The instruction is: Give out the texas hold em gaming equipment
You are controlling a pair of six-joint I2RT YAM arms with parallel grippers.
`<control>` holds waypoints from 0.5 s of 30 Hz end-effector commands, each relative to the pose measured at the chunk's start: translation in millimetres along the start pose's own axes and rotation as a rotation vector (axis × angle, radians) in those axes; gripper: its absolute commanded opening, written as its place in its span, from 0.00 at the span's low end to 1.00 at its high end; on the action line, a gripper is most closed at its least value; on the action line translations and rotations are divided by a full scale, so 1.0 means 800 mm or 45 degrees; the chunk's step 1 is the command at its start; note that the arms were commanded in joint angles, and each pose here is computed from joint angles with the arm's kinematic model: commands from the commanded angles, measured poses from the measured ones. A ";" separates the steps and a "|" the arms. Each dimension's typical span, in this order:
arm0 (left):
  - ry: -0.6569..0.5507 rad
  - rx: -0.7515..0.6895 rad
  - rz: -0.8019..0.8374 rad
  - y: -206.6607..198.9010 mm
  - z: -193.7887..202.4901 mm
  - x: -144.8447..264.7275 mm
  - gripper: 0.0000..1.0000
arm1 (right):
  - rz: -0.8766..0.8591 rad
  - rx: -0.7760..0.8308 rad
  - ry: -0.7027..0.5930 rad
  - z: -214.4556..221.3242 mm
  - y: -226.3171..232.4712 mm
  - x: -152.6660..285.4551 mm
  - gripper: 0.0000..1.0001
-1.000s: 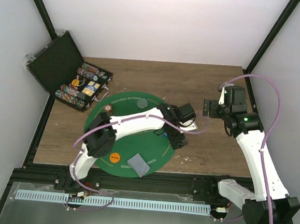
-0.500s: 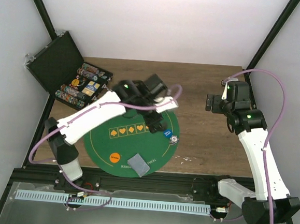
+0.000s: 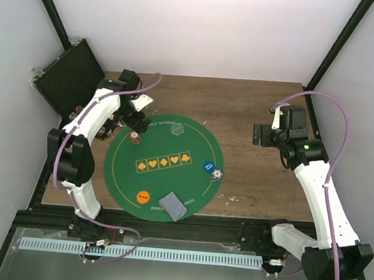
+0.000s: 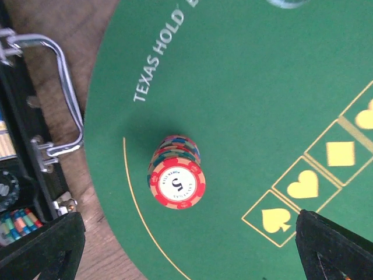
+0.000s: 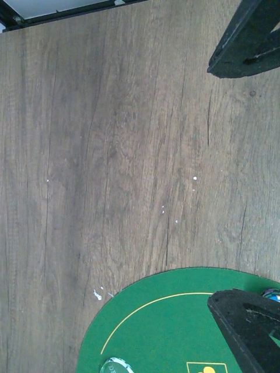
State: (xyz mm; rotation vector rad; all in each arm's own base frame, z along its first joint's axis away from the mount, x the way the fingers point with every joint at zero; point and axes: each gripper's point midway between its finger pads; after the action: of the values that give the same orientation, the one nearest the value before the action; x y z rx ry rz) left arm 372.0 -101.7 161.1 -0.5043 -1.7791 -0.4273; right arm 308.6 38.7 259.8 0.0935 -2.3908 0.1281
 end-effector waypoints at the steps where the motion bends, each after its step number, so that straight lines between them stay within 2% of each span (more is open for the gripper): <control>1: 0.037 -0.058 -0.032 0.012 0.005 -0.046 0.99 | -0.004 0.017 -0.060 -0.011 -0.002 0.010 1.00; 6: 0.032 0.000 -0.129 0.049 0.007 -0.071 1.00 | -0.017 0.022 -0.066 -0.010 0.000 0.011 1.00; 15: 0.115 -0.036 0.033 0.020 0.038 -0.123 1.00 | -0.018 0.026 -0.075 -0.010 0.000 0.012 1.00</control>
State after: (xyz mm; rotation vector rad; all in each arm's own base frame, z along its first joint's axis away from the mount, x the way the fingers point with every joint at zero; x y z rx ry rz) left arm 385.0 -75.4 81.9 -0.4504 -1.7219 -0.4666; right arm 307.8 40.4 265.5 0.1160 -2.4184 0.1405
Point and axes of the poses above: each gripper's point midway between its finger pads, its own x axis back along the fingers, its own y axis along the line the jaws close on, z = x × y, and after that the axes turned 3 degrees about x, right-handed
